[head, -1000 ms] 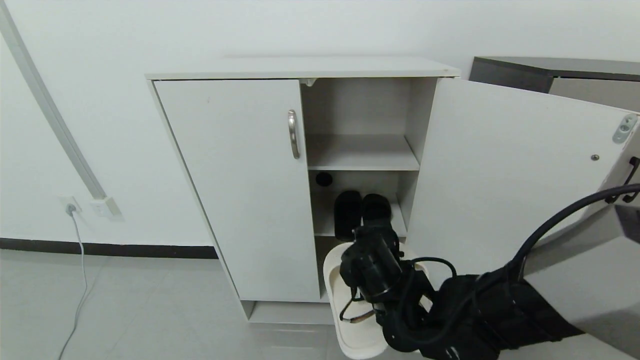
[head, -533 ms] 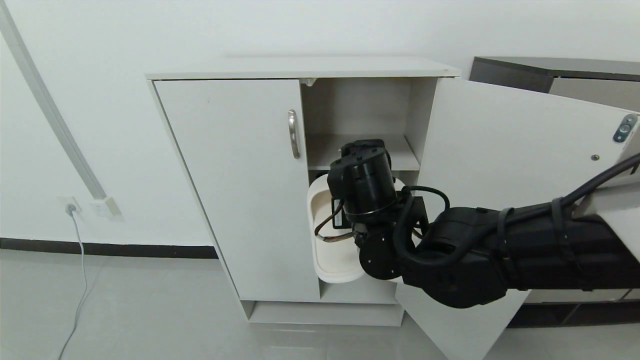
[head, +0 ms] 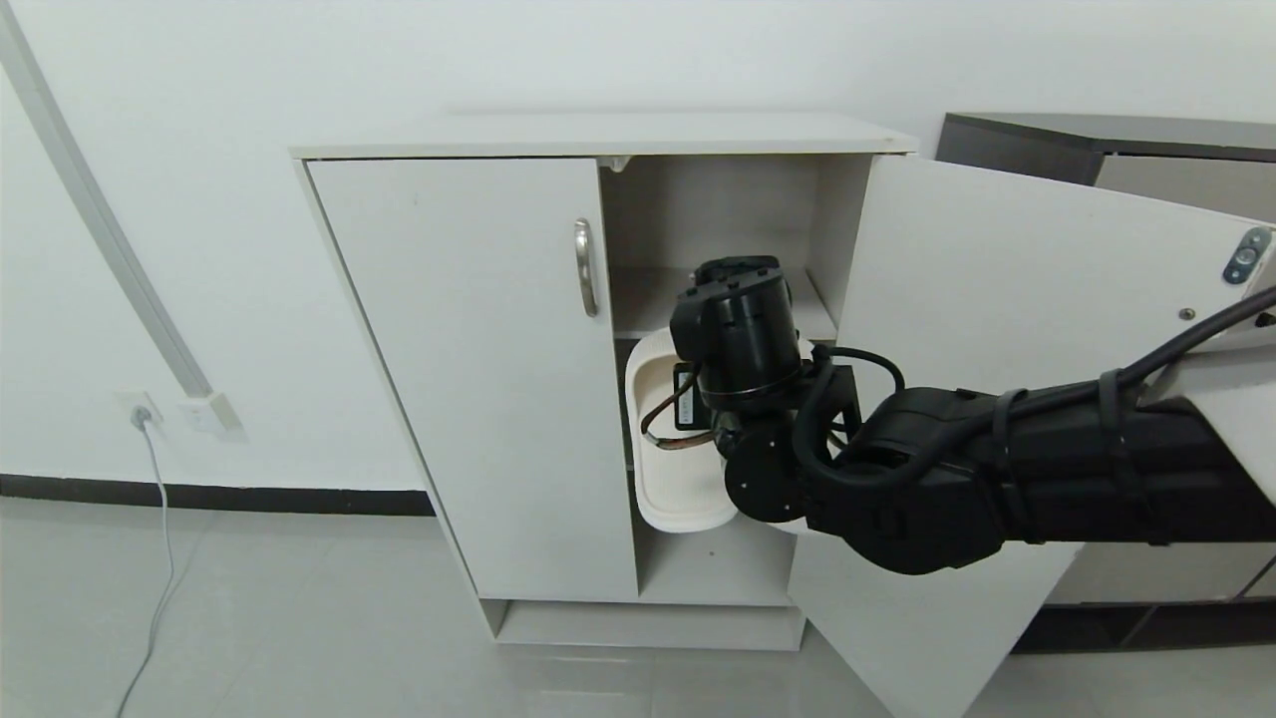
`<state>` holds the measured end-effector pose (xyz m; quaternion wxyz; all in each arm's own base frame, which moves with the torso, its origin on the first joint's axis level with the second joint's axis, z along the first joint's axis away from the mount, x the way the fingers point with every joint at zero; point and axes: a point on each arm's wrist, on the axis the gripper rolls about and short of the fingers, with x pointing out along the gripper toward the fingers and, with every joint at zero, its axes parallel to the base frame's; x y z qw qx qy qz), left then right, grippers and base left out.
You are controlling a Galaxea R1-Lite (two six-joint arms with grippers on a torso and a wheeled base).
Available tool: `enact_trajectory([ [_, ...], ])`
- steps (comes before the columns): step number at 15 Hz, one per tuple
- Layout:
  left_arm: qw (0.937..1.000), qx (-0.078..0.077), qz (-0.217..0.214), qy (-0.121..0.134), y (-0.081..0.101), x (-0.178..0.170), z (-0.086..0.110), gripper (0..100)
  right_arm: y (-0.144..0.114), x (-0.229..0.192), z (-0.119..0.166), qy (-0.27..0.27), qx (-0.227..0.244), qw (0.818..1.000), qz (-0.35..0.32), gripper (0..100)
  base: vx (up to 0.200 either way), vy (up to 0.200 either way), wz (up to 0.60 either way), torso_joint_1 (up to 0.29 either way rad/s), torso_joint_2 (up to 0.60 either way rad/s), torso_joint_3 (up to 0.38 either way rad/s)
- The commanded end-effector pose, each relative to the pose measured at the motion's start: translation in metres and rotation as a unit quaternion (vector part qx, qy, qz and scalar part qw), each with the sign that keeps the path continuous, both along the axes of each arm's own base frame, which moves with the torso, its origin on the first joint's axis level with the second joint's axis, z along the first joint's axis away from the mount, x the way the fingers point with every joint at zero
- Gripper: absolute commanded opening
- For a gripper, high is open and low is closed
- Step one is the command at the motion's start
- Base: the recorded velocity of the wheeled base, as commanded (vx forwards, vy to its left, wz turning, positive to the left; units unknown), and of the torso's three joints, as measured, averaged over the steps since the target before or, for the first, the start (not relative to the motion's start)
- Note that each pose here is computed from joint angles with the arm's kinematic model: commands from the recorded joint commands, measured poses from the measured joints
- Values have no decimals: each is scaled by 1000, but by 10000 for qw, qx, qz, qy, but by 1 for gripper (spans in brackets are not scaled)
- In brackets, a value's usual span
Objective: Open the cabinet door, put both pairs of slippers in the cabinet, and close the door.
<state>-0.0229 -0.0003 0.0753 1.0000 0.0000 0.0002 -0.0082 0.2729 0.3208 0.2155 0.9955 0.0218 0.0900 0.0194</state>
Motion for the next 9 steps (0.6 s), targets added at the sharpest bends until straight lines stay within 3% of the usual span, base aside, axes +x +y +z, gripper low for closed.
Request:
enact_trajectory([
  [1, 10000, 0, -2, 6, 0, 0, 0, 0, 0, 1, 0, 0, 2, 10000, -10, 0, 200, 0, 0, 2, -2, -2],
  [9, 10000, 8, -2, 5, 0, 0, 0, 0, -3, 4, 1, -6, -7, 10000, -61, 0, 200, 0, 0, 2, 3, 5],
])
